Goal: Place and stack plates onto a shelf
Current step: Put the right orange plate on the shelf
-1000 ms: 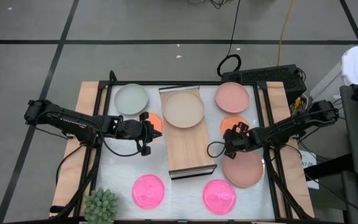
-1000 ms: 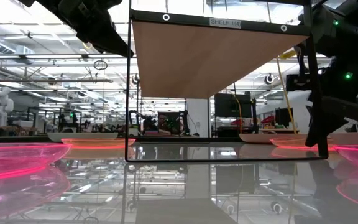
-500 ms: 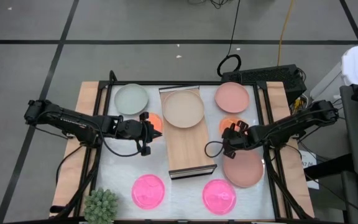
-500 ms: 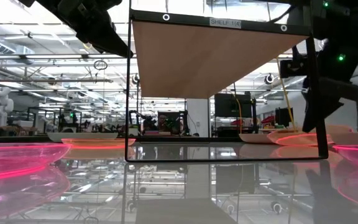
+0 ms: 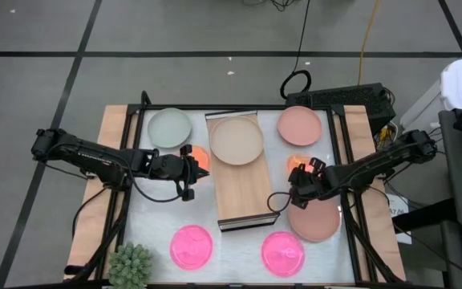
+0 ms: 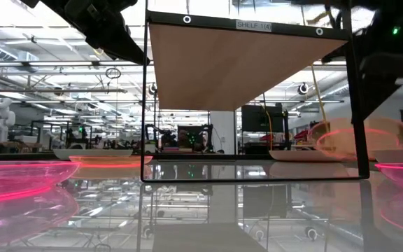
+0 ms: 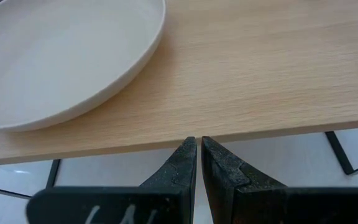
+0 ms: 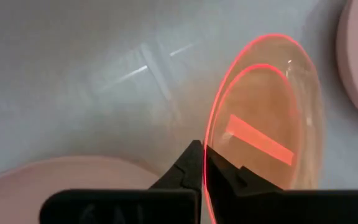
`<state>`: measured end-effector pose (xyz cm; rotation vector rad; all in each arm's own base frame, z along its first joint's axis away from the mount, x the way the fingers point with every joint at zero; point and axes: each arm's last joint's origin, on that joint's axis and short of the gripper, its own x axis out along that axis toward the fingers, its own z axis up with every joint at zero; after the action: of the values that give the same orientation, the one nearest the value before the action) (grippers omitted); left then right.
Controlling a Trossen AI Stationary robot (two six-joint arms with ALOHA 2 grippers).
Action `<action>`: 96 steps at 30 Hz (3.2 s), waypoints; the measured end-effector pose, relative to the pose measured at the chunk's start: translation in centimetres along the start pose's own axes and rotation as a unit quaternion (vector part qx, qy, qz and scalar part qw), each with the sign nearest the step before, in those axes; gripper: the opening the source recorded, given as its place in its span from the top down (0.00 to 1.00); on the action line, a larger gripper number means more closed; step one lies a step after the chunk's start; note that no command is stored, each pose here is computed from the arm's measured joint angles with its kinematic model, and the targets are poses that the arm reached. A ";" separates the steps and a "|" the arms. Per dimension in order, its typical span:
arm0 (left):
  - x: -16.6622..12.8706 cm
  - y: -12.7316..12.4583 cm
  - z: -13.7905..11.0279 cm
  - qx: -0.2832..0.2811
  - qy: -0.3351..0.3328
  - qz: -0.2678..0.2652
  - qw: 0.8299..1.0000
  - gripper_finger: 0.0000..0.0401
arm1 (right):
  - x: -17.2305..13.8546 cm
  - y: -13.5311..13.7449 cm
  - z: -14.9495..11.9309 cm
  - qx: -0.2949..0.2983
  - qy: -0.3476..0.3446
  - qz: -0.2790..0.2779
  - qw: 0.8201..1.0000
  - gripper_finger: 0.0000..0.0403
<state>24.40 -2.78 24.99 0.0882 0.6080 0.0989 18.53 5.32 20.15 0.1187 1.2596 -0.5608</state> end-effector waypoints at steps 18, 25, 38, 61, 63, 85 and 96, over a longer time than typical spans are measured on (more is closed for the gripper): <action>0.0 0.0 0.0 -0.001 0.000 0.000 1.000 0.92 | -7.3 0.6 1.8 -0.037 -0.072 -0.002 0.997 1.00; 0.0 0.0 0.0 -0.001 0.000 0.000 1.000 0.92 | -9.9 1.0 2.5 -0.078 -0.122 0.014 0.989 1.00; 0.0 0.0 0.0 -0.001 0.000 0.000 1.000 0.92 | -12.7 2.7 3.0 -0.204 -0.207 0.059 0.955 1.00; 0.0 0.0 0.0 -0.001 0.000 0.000 1.000 0.92 | -14.5 5.1 3.0 -0.429 -0.311 0.096 0.842 1.00; 0.0 0.0 0.0 -0.001 -0.001 0.000 1.000 0.92 | -14.4 5.3 3.1 -0.456 -0.313 0.095 0.828 1.00; 0.0 0.0 0.1 -0.002 -0.005 0.000 1.000 0.92 | -12.0 6.0 6.2 -0.601 -0.309 0.114 0.728 1.00; 0.0 0.0 0.1 -0.001 -0.005 0.000 1.000 0.92 | -9.4 6.2 8.2 -0.635 -0.277 0.123 0.710 1.00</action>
<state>24.47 -2.79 25.06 0.0867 0.5988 0.0987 26.68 10.65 30.09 -0.9761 0.7720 0.5734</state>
